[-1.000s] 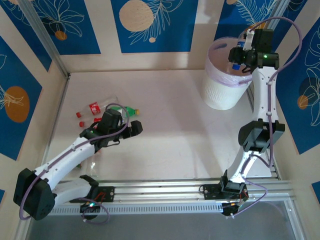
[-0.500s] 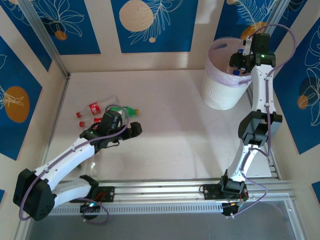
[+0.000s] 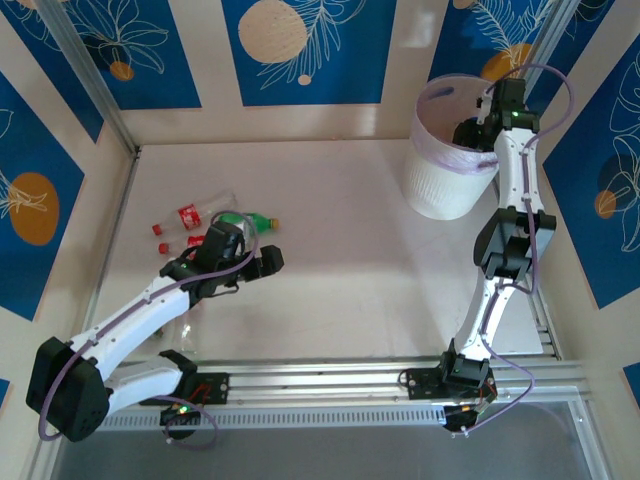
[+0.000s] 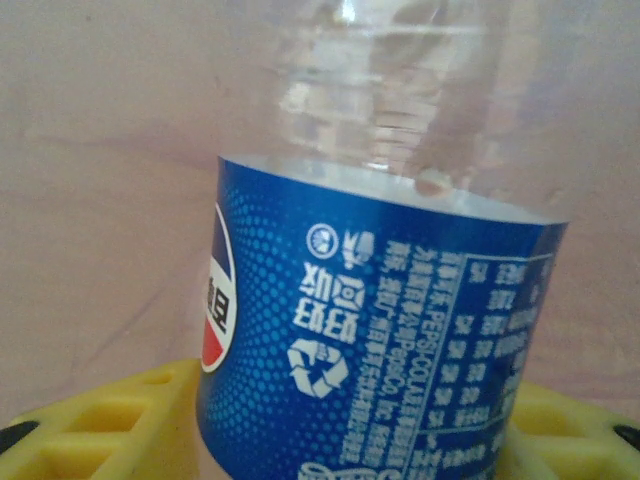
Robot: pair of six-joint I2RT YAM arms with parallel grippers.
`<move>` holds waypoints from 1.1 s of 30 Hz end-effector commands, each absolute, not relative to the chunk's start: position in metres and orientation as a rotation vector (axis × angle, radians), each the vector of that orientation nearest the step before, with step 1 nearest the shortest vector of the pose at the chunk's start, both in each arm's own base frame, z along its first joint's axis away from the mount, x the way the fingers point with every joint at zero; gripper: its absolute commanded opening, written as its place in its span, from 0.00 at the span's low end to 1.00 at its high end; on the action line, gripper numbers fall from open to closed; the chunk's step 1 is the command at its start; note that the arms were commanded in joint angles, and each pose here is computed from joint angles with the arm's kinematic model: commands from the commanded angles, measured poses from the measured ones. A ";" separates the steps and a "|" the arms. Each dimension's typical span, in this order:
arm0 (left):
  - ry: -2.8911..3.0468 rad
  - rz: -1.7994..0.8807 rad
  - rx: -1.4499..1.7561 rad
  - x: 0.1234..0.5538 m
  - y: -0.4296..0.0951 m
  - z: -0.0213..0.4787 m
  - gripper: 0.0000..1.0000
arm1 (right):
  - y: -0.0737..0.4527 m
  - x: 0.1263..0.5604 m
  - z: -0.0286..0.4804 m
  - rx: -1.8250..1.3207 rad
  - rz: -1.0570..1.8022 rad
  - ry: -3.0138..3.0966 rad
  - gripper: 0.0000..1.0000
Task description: Put the plastic bottles in the bin
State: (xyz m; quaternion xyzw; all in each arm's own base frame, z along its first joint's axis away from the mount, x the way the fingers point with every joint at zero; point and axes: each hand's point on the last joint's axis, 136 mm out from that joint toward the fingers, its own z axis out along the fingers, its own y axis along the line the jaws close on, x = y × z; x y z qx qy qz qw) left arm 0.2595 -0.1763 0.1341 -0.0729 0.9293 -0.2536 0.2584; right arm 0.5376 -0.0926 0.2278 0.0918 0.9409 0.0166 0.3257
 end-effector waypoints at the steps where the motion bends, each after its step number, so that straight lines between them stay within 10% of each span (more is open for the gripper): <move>1: 2.532 -0.655 -0.205 0.258 -0.170 0.128 1.00 | -0.092 0.536 0.213 0.228 0.052 2.516 0.00; 18: 2.533 -0.628 -0.217 0.253 -0.163 0.128 1.00 | -0.088 0.536 0.139 0.217 0.067 2.683 0.01; 33: 2.546 -0.590 -0.209 0.253 -0.159 0.128 1.00 | -0.079 0.541 0.159 0.185 0.056 2.645 0.72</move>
